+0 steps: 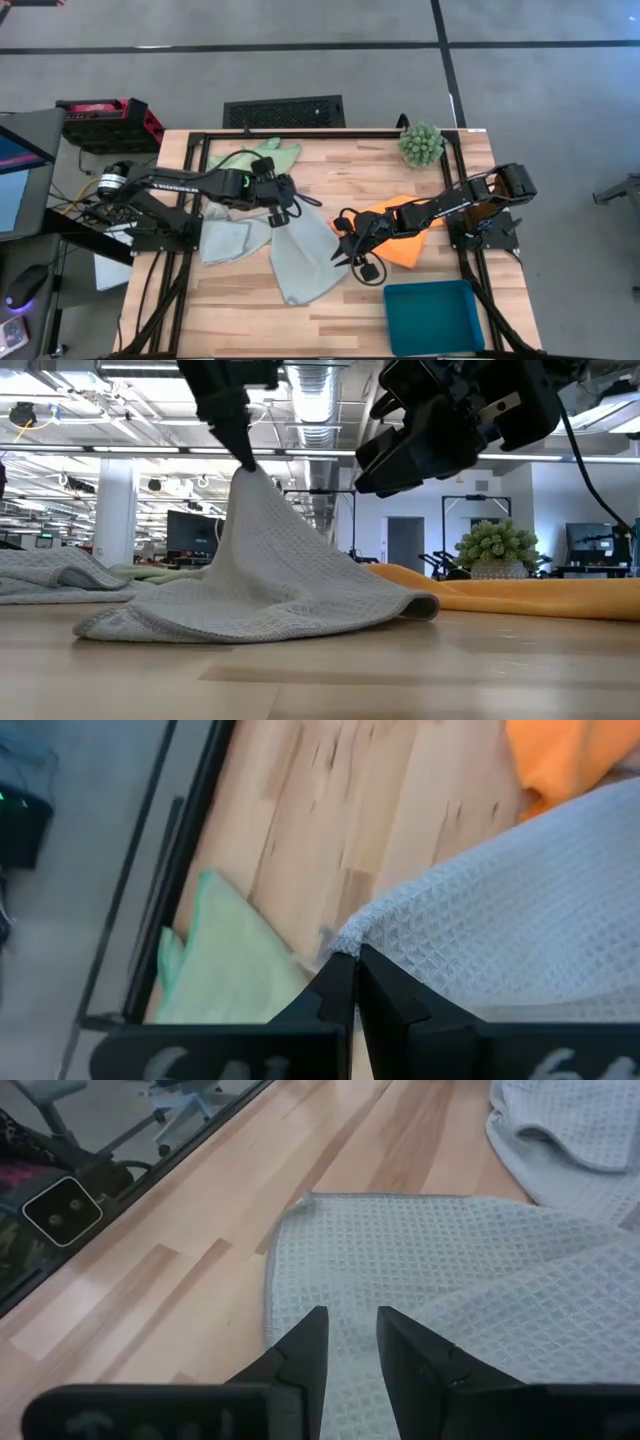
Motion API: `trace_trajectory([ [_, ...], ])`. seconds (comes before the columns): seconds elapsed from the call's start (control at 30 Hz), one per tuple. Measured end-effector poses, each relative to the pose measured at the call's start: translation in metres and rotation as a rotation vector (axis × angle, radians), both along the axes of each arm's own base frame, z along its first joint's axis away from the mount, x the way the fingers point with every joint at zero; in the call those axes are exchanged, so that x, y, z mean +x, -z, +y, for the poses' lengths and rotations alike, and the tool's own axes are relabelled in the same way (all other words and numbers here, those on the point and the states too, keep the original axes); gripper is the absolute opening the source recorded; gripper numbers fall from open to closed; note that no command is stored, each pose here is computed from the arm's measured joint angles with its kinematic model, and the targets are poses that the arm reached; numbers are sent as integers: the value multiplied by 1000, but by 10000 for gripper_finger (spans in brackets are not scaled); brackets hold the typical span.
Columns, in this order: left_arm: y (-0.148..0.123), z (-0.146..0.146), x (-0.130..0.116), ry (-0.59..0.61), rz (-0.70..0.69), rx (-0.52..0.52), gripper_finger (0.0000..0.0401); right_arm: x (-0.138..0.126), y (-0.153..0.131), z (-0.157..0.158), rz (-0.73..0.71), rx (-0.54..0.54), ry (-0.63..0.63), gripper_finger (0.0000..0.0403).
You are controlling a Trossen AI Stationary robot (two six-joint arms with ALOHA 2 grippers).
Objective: Fold microfiber towels
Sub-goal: Fold the bottom gray towel
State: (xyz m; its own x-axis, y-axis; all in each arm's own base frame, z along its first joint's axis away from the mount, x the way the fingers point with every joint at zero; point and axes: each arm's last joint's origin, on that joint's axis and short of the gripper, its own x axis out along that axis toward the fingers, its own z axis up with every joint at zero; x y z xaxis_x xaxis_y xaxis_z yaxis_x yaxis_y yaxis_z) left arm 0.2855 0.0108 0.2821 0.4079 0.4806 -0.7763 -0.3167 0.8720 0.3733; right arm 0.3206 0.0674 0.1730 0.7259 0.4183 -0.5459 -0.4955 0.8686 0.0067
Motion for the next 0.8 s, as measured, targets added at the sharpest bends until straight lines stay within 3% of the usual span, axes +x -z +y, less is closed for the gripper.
trace_trajectory([
  [0.27, 25, 14, -5, -74, 23, -8, 0, 0, 1, 0, 5, -7, -5, 113],
  [0.53, 34, 36, -6, -135, 46, -29, 0, 0, 1, 0, 4, -8, -4, 113],
  [0.8, 69, 56, 17, -107, 128, -37, 0, -1, 2, 0, 19, -11, -4, 113],
])
